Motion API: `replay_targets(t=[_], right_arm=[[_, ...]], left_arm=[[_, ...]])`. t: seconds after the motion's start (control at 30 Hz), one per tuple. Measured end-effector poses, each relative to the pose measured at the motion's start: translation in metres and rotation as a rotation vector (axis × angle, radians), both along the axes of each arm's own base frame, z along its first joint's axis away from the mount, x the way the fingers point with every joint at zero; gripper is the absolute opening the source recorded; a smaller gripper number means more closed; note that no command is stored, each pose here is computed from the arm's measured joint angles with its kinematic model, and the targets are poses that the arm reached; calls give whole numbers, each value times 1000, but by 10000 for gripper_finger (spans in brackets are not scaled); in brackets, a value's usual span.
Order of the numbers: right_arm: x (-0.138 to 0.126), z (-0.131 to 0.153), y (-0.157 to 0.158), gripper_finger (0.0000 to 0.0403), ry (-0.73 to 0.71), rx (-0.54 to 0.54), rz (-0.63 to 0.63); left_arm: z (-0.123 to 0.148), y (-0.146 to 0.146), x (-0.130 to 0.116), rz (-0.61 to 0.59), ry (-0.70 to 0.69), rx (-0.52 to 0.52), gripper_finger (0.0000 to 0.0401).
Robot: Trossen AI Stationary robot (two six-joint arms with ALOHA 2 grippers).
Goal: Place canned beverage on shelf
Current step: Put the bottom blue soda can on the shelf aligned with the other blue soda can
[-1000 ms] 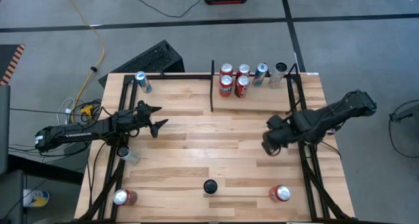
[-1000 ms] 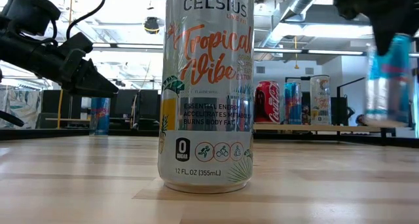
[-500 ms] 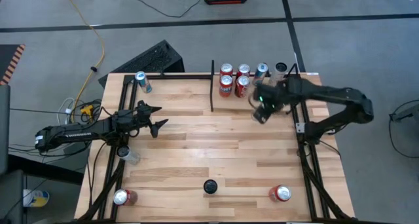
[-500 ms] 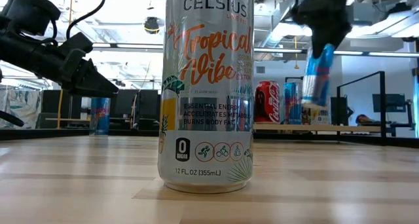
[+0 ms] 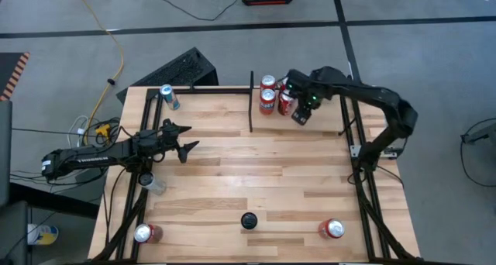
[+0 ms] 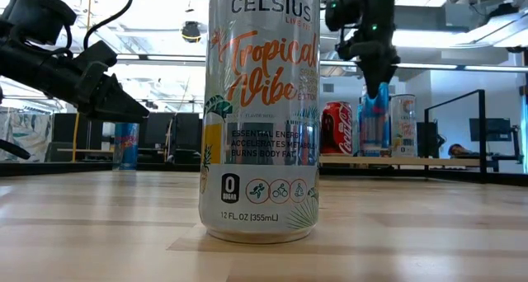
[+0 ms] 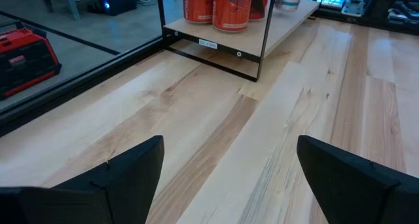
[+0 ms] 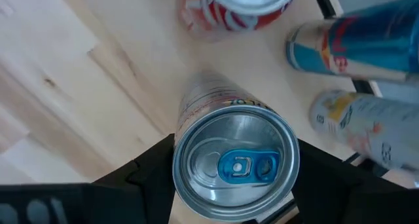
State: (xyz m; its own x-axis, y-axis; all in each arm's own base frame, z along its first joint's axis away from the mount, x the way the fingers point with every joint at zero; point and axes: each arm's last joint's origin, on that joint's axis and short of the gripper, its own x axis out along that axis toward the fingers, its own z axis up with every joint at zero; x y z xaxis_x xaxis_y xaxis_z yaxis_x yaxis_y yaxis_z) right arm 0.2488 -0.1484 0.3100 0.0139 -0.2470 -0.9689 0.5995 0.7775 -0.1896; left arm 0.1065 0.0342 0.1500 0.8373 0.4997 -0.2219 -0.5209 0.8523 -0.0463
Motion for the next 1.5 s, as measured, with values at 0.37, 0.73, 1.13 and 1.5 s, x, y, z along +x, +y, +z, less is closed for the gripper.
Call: replay_targets(t=[0.37, 0.73, 1.13, 1.5], right_arm=[[-13, -2, -34, 265, -9, -6, -113], [-22, -1, -50, 265, -55, 16, -120], [-21, -1, -51, 265, -61, 10, -113], [-26, -1, -57, 265, -64, 6, -141]], left_arm=[[0, 0, 0, 0, 0, 0, 334], [0, 0, 0, 0, 0, 0, 334], [0, 0, 0, 0, 0, 0, 334], [0, 0, 0, 0, 0, 0, 334]])
